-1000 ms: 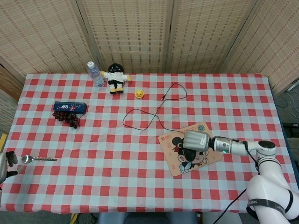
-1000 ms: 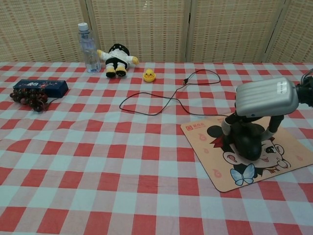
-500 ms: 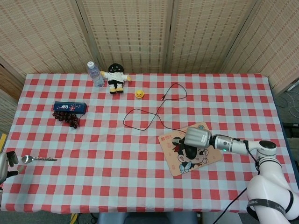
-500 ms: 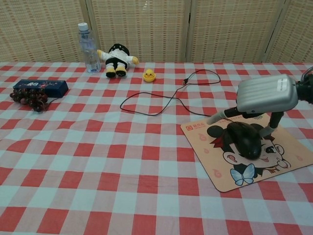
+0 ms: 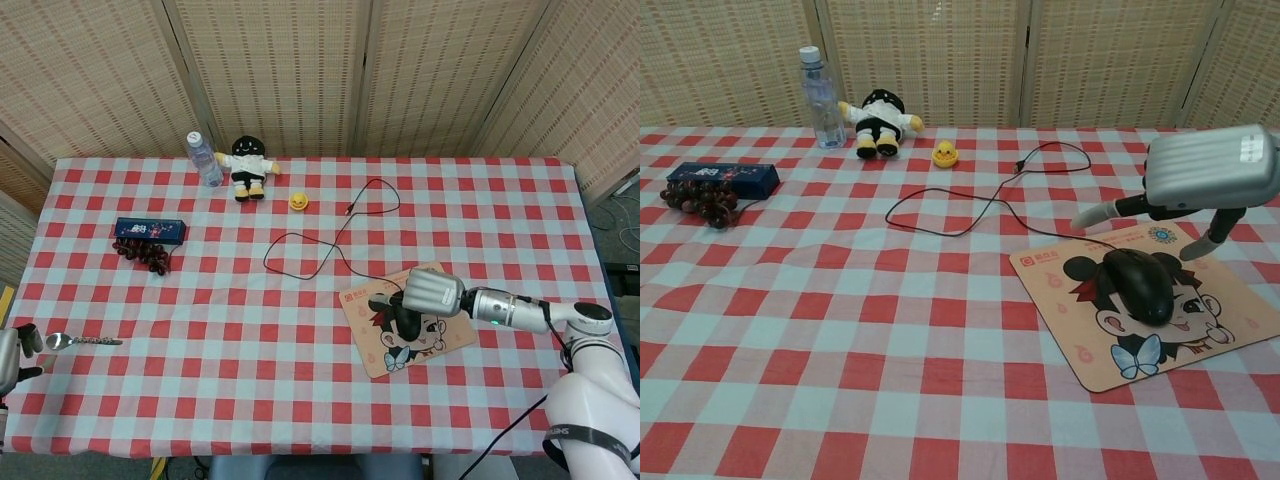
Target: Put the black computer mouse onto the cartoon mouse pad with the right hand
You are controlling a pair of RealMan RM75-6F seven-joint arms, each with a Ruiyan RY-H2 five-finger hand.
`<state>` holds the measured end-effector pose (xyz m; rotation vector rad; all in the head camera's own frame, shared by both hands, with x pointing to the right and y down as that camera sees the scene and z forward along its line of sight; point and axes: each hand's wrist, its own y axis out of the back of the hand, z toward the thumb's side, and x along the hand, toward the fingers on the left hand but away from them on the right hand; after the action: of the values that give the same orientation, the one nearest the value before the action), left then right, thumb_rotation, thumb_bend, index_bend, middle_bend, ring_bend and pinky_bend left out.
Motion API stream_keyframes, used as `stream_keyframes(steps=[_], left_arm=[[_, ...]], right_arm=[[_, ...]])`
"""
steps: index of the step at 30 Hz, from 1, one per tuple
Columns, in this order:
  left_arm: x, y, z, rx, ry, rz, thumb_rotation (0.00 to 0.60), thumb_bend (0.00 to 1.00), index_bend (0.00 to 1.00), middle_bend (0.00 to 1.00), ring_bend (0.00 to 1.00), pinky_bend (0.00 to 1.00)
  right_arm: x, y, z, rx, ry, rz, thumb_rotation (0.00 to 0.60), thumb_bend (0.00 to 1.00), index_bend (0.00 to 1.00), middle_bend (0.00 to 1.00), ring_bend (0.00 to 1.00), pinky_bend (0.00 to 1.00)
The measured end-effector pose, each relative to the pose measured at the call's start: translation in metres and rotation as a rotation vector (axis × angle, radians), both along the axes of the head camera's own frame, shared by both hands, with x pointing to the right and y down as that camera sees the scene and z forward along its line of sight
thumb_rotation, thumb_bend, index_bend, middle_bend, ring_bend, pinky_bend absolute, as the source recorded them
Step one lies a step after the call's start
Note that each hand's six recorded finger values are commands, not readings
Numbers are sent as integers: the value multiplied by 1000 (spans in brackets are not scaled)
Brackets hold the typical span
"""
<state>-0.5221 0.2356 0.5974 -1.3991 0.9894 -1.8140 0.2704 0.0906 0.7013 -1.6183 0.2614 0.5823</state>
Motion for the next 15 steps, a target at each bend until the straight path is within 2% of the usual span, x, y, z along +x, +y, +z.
stream_keyframes(steps=[4, 8, 15], left_arm=[[4, 0, -3, 9, 10, 9, 600, 171, 831, 678, 869, 925], [8, -1, -11, 38, 20, 14, 600, 171, 831, 678, 870, 925], [23, 2, -14, 34, 59, 66, 600, 172, 832, 678, 870, 925]], right_arm=[[9, 1, -8, 22, -9, 19, 600, 0, 248, 911, 878, 1000], [20, 5, -15, 15, -19, 81, 600, 0, 370, 872, 840, 1000], [31, 25, -34, 2, -26, 231, 600, 0, 404, 812, 775, 1000]])
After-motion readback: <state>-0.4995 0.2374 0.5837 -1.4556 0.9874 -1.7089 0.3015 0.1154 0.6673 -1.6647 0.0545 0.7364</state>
